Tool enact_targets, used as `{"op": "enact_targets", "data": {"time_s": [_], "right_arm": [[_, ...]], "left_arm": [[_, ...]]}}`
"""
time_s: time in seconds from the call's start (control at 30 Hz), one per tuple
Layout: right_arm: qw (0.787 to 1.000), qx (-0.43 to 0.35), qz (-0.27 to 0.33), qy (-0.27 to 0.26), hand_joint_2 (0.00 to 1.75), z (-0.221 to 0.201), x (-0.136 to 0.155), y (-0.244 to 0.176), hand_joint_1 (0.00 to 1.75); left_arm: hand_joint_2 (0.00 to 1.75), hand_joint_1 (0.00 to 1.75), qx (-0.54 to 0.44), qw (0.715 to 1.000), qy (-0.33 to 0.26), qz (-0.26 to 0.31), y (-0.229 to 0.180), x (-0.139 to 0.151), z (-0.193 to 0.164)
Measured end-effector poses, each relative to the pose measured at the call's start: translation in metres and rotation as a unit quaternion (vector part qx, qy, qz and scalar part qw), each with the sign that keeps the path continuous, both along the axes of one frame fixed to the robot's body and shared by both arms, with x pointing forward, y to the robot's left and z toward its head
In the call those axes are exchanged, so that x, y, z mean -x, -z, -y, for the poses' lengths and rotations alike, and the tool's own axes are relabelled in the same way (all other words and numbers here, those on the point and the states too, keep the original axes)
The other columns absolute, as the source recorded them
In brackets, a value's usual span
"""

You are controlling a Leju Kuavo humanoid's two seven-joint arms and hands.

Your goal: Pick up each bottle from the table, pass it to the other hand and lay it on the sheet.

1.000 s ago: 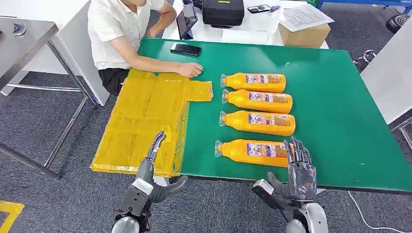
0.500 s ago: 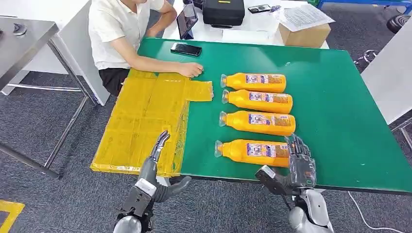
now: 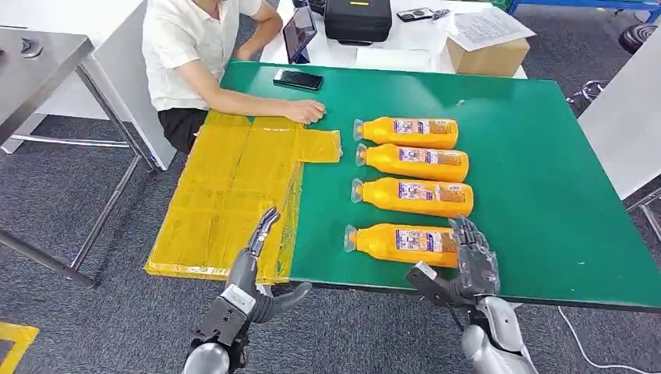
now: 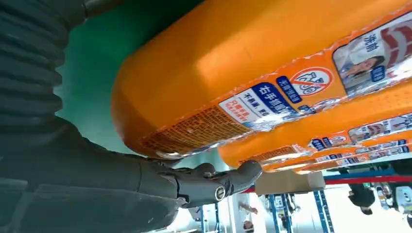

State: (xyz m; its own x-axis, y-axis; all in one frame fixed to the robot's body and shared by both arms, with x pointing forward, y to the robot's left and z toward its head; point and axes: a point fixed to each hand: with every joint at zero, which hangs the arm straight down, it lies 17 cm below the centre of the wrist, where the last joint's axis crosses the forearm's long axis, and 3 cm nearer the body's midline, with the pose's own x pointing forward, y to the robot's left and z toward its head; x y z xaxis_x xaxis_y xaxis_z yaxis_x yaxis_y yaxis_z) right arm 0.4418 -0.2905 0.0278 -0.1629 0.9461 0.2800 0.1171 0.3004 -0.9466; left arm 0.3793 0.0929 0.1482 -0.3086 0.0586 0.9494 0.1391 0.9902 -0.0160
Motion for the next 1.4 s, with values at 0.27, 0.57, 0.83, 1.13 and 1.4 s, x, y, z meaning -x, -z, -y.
{"op": "enact_targets", "data": {"time_s": [0.27, 0.57, 0.83, 1.13, 1.4], "right_arm": [[0.999, -0.002, -0.033, 0.001, 1.75, 0.005, -0.01, 0.011, 0.0], [0.998, 0.021, -0.057, 0.0, 1.75, 0.007, -0.023, 0.017, 1.36], [0.988, 0.03, -0.148, -0.011, 1.75, 0.025, -0.028, 0.046, 1.75], [0.985, 0.026, -0.169, -0.014, 1.75, 0.039, -0.032, 0.048, 1.75], [0.984, 0.001, -0.177, -0.022, 1.75, 0.038, -0.03, 0.05, 1.57]], "left_arm": [[1.75, 0.0, -0.003, 1.0, 0.006, 0.003, -0.002, -0.001, 0.003], [1.75, 0.0, 0.004, 1.0, 0.012, 0.002, -0.005, -0.002, 0.006], [1.75, 0.0, 0.009, 1.0, 0.016, 0.004, -0.008, -0.004, 0.007], [1.75, 0.0, 0.014, 1.0, 0.018, 0.004, -0.009, -0.005, 0.007], [1.75, 0.0, 0.017, 1.0, 0.019, 0.006, -0.009, -0.006, 0.008]]}}
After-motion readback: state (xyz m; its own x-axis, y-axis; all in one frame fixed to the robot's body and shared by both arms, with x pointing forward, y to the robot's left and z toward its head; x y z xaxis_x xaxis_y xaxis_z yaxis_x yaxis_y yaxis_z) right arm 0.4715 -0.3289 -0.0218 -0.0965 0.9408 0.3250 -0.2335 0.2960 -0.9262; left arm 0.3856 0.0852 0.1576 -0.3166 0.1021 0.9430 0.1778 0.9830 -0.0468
